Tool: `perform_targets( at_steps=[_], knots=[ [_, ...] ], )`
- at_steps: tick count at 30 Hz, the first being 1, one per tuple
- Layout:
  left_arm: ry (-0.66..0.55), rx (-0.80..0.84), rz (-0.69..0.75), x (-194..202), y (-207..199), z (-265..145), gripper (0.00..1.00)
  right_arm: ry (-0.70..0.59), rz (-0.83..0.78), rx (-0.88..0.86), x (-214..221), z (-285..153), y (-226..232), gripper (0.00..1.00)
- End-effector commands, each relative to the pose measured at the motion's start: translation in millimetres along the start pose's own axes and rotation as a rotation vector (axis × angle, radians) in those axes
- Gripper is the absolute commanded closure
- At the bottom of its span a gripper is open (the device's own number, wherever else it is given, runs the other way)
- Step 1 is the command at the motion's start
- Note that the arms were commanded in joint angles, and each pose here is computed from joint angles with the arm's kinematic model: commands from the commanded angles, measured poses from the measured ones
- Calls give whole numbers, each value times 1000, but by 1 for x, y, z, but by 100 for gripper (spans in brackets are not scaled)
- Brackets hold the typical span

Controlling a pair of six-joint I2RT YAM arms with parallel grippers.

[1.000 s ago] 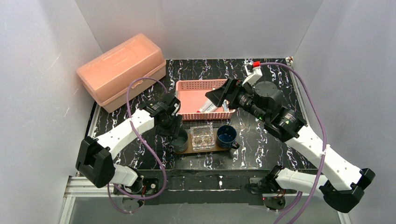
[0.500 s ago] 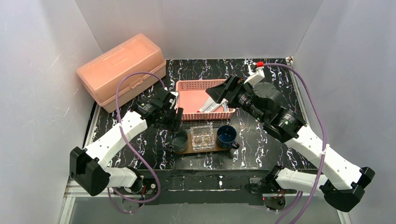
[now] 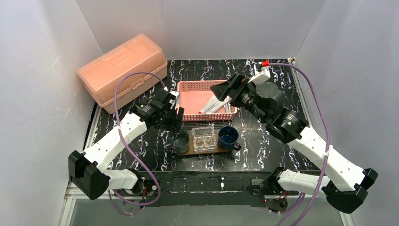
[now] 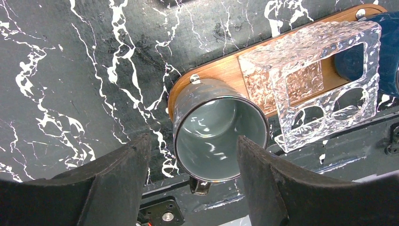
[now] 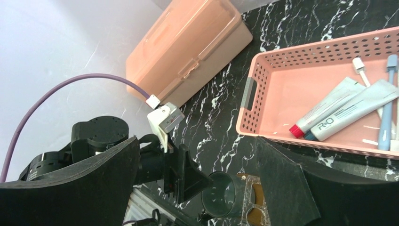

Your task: Prepare toiletry sets of a toothbrush and toothpaste on the tray

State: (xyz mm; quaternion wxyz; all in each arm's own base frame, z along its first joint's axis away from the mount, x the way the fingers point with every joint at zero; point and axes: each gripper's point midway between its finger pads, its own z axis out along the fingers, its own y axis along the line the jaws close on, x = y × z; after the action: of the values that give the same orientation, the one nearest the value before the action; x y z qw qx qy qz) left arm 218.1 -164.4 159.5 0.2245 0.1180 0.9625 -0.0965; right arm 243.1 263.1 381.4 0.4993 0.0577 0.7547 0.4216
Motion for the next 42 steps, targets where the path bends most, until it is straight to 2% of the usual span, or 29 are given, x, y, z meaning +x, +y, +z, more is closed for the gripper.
perform_targets(
  at_steps=[1,9,14,19,23,28,33,37,42],
  knots=[
    [-63,-6,25,-11,1,-14,34,-132,-59,0,-36,-6,9,2],
    [-133,1,48,-20,3,-29,32,-91,-239,11,-35,25,16,2],
    [-172,14,69,-23,3,-34,31,-48,-399,124,-34,54,0,2],
    [-253,41,74,-31,1,-41,29,113,-544,239,-18,100,-29,2],
    [-311,52,62,-34,1,-45,27,187,-559,301,-8,127,-54,2],
    [-364,59,58,-31,4,-47,21,274,-535,372,1,147,-97,2],
    [-372,66,54,-24,6,-47,3,368,-549,465,18,158,-143,2],
    [-372,83,46,-23,4,-48,2,448,-553,499,36,166,-173,2],
    [-362,100,43,-20,1,-47,2,538,-557,487,62,172,-190,2]
  ],
)
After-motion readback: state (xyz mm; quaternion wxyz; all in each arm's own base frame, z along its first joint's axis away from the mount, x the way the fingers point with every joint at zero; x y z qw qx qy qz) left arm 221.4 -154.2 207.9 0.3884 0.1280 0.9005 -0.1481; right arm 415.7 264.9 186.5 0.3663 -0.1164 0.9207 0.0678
